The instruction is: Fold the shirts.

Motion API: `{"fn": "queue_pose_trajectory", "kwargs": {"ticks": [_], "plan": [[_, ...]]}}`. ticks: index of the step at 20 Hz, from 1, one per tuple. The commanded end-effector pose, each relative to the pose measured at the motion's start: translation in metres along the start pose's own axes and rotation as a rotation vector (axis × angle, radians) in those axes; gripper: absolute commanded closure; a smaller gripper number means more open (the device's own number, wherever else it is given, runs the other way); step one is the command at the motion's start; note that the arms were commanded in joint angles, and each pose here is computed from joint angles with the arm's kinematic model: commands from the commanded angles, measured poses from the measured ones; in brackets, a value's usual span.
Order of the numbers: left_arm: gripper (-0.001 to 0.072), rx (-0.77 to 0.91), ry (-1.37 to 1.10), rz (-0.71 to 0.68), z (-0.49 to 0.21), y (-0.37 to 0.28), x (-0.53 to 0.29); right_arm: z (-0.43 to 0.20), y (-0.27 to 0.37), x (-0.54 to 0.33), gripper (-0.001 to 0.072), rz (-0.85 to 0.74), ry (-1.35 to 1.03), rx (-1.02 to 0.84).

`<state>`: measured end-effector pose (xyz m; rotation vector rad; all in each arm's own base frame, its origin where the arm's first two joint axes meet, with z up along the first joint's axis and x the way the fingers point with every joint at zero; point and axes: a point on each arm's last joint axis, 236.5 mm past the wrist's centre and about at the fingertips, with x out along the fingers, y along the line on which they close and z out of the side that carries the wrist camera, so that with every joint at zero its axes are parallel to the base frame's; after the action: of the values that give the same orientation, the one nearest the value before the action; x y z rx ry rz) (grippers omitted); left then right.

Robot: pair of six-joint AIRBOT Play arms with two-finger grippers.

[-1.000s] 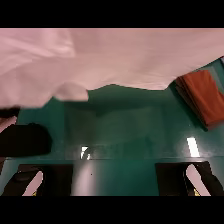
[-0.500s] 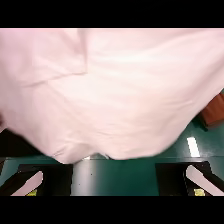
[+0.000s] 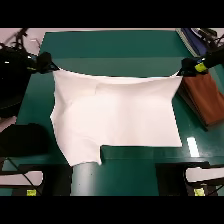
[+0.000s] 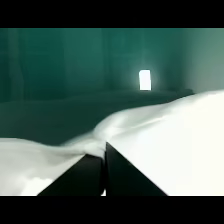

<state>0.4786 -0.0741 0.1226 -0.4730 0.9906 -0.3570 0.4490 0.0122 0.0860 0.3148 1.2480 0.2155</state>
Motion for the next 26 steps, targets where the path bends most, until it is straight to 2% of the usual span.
{"fn": "queue_pose_trajectory", "kwargs": {"ticks": [1, 4, 7, 10, 12, 17, 20, 24, 25, 26], "plan": [[0.0683, -0.054, -0.060, 0.030, 0.022, 0.039, 0.048, 0.021, -0.016, 0.046, 0.0696, -0.010, 0.043, 0.050], [0.0683, -0.018, -0.075, 0.029, 0.039, 0.042, 0.057, 0.055, -0.015, 0.042, 0.0696, -0.011, -0.027, 0.034], [0.0682, 0.057, -0.040, 0.030, 0.036, 0.039, 0.048, 0.054, -0.012, 0.033, 0.0696, -0.015, -0.005, 0.005], [0.0682, 0.065, 0.141, 0.028, -0.004, 0.047, 0.037, 0.033, -0.013, 0.034, 0.0696, -0.017, 0.048, -0.009], [0.0683, 0.069, 0.244, 0.080, -0.031, 0.064, 0.038, 0.015, -0.015, 0.042, 0.0696, -0.017, 0.076, 0.006], [0.0683, -0.009, 0.409, 0.099, -0.098, 0.089, 0.066, -0.040, -0.026, 0.072, 0.0696, -0.019, 0.159, 0.073], [0.0682, -0.025, 0.464, 0.106, -0.135, 0.094, 0.089, -0.067, -0.030, 0.087, 0.0696, -0.017, 0.202, 0.105], [0.0679, -0.088, 0.461, 0.126, -0.139, 0.097, 0.092, -0.092, -0.033, 0.099, 0.0693, -0.020, 0.217, 0.131], [0.0665, -0.102, 0.473, 0.130, -0.142, 0.097, 0.091, -0.092, -0.033, 0.099, 0.0666, -0.023, 0.200, 0.132], [0.0413, -0.102, 0.486, 0.127, -0.144, 0.095, 0.089, -0.090, -0.033, 0.098, 0.0435, -0.026, 0.180, 0.131]]}}
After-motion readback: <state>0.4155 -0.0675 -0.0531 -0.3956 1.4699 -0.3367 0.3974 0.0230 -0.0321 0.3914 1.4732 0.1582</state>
